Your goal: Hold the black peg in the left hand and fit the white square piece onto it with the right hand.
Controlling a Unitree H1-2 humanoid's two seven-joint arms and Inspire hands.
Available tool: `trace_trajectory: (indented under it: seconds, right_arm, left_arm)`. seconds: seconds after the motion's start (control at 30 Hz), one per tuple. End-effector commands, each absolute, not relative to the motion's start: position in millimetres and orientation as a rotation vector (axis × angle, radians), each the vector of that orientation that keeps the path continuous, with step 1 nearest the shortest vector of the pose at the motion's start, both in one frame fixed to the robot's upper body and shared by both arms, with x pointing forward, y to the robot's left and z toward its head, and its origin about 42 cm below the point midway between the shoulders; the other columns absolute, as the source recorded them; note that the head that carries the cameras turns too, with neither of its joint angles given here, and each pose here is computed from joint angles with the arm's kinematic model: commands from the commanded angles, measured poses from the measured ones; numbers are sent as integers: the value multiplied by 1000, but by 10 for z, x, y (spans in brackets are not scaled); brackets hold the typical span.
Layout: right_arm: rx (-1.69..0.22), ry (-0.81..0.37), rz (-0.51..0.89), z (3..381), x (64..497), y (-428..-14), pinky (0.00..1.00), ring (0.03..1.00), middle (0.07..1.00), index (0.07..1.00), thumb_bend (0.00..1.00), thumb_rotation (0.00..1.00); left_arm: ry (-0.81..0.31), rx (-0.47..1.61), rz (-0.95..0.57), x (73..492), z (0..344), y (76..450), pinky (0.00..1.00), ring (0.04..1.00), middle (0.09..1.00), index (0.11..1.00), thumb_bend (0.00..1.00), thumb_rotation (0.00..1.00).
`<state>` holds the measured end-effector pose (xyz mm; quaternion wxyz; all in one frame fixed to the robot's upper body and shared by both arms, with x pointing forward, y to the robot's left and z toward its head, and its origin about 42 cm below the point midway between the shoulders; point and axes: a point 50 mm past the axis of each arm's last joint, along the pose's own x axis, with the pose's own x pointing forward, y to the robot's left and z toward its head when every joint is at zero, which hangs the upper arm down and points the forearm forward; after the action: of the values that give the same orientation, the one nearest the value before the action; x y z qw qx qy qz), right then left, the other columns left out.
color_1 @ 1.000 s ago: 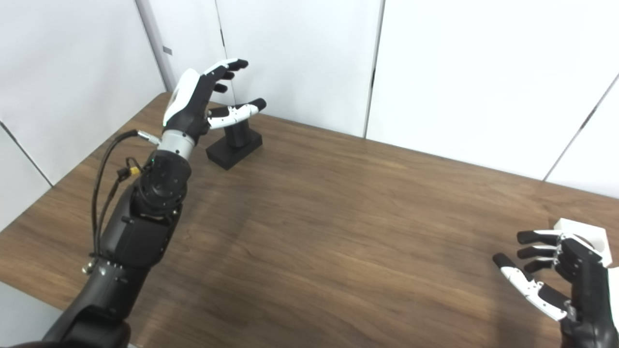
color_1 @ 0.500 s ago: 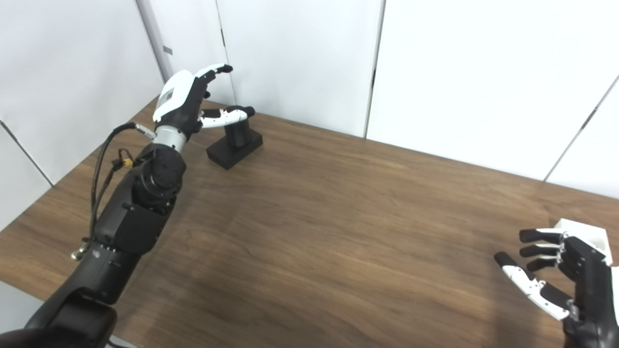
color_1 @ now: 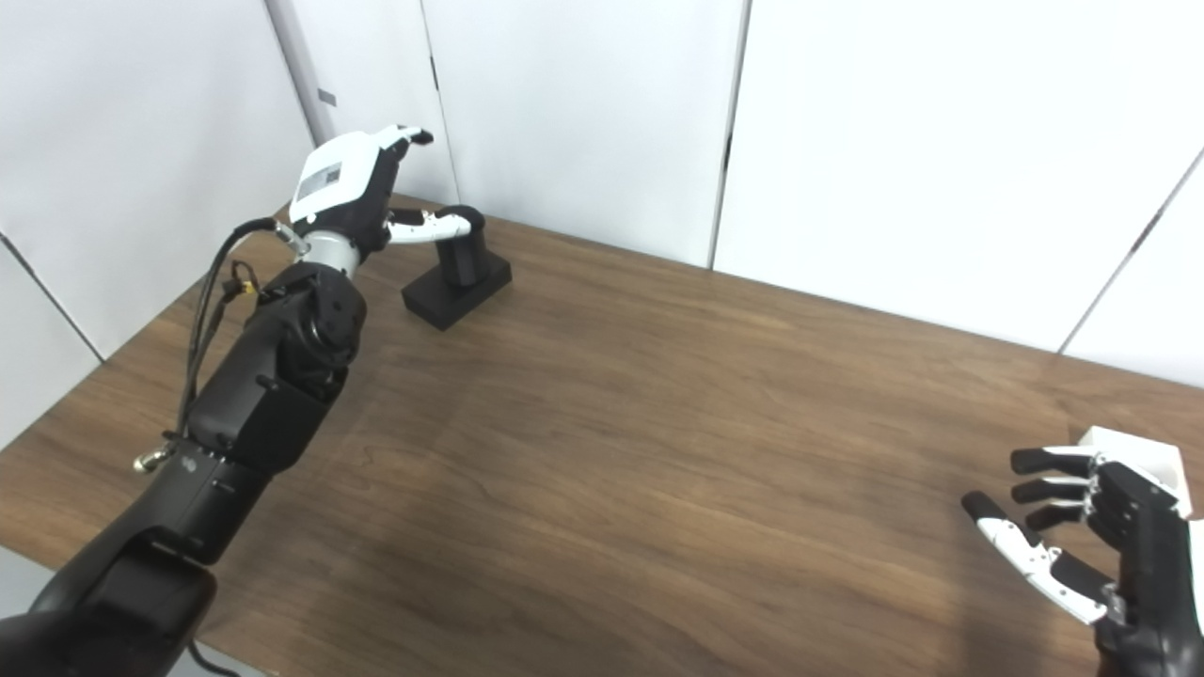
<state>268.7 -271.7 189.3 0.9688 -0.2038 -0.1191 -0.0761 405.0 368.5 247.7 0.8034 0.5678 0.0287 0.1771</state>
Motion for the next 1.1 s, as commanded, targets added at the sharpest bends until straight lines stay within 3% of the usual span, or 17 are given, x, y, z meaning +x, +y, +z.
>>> trace_trajectory:
  seconds: [0.0,0.27,0.3,0.33,1.07]
  right_arm:
    - [-407,-320,-158,2068,2701,-2684,365,499,591,487,495,111]
    - [-402,-322,-160,2084,2693,-2672,363,498,593,487,495,111]
    - [-402,-323,-160,2083,2694,-2672,359,467,590,486,497,23]
    - [-401,-321,-160,2081,2694,-2672,359,462,591,485,497,7]
    - [-400,-310,-166,2072,2700,-2669,353,503,596,486,474,0]
  left_arm:
    - [3,1285,456,4152,2801,3755,881,939,937,860,953,535]
    - [82,1345,443,4218,2713,3769,883,970,955,848,996,601]
    - [92,1348,441,4227,2700,3771,885,977,963,845,996,606]
    - [105,1351,437,4239,2683,3776,887,981,970,849,999,612]
    - [277,1369,349,4352,2390,3878,915,1000,1000,878,1000,632]
